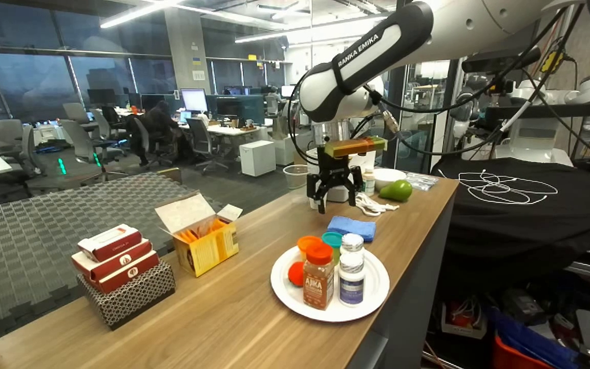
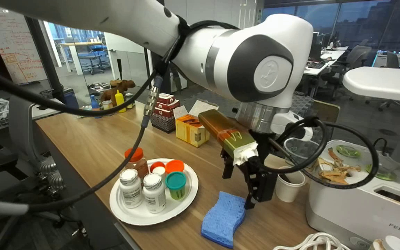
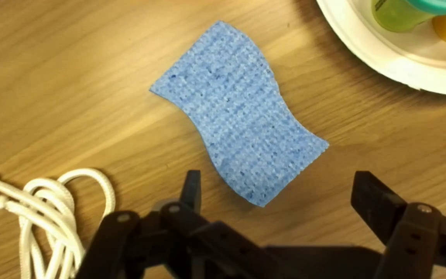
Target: Put all the bottles and the orange ball in the plate, and then use the blue object to clean the table
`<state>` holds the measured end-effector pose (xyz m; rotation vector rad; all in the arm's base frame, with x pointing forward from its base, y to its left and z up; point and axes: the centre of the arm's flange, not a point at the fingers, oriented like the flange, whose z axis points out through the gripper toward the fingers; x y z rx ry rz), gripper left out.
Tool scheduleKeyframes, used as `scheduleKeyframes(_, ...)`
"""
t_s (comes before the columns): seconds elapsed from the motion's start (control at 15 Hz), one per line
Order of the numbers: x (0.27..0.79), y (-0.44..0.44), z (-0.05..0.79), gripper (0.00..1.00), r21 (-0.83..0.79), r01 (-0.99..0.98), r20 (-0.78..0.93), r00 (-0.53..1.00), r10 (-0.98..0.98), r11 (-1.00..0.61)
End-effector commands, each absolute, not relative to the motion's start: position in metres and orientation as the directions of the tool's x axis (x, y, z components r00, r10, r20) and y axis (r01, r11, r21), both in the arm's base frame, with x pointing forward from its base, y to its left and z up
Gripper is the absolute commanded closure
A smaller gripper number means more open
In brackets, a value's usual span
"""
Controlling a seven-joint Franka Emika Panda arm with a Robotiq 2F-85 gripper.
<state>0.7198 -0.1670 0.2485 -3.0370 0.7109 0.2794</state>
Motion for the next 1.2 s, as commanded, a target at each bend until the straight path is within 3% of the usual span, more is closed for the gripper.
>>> scheduleKeyframes(0.0,0.694,-0.158,0.243,0.00,0.041,-0.437,-0.153,0.886,-0.438,-0.898)
scheduleKeyframes(0.53,0.634,-0.185,0.266,0.00,0.033,-0.596,-0.088,0.798,-0.596,-0.803)
scheduleKeyframes(0.87,0.628,-0.183,0.260,0.00,0.006,-0.597,-0.120,0.796,-0.593,-0.802)
scheduleKeyframes(1.0,0.631,-0.180,0.265,0.27,-0.009,-0.596,-0.126,0.797,-0.590,-0.803)
scheduleKeyframes(1.13,0.633,-0.178,0.267,0.41,-0.008,-0.601,-0.126,0.793,-0.596,-0.799)
